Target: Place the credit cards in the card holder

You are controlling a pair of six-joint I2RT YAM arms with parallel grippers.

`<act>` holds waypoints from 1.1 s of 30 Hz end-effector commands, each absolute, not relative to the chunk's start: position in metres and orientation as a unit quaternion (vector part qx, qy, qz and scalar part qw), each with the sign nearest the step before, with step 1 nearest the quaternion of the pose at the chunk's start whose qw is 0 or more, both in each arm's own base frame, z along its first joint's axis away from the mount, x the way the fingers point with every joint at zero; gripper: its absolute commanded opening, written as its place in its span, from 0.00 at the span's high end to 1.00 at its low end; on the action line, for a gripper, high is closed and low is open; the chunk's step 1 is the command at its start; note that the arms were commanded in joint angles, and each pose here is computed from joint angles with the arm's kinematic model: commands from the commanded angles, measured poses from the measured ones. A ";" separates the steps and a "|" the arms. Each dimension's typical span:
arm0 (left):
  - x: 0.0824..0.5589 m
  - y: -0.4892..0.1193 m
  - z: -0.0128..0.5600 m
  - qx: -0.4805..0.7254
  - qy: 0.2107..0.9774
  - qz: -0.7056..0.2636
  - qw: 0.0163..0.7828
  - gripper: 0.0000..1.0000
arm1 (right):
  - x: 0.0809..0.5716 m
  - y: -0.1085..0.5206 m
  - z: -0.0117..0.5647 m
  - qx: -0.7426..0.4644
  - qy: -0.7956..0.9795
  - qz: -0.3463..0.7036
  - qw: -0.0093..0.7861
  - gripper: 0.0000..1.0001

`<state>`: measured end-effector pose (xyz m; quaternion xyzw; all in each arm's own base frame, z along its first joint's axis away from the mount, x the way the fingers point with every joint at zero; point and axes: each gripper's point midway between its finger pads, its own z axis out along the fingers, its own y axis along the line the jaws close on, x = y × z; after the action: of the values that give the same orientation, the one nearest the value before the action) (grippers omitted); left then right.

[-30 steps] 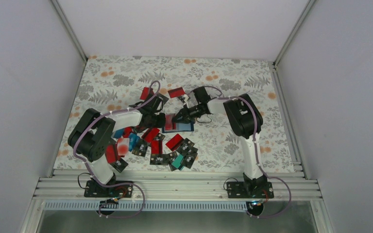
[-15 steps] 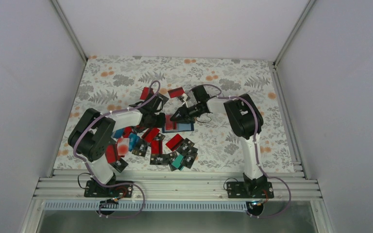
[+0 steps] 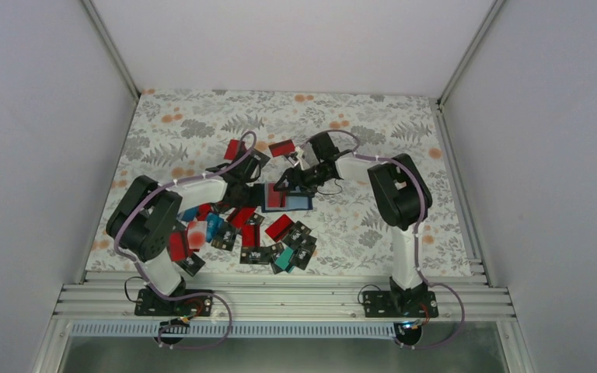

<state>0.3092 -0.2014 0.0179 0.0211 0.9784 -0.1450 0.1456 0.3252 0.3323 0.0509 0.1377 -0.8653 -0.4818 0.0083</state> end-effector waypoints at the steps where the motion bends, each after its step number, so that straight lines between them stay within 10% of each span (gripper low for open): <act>1: 0.304 -0.191 0.031 0.021 0.980 -0.126 0.154 0.83 | 0.324 0.322 0.061 0.143 -0.881 -0.450 -0.016 0.21; 15: 0.288 -0.191 0.088 0.047 0.968 -0.135 0.208 0.73 | 0.299 0.276 0.090 0.121 -0.918 -0.368 -0.086 0.17; 33: 0.152 -0.297 0.048 0.241 0.944 -0.170 0.148 0.60 | 0.194 0.223 0.054 0.084 -0.940 -0.324 -0.067 0.24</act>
<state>0.1635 -0.2811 0.0627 0.2358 0.9450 -0.1664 0.1537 0.2020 0.2259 0.0585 0.0894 -0.9368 -0.3332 -0.0586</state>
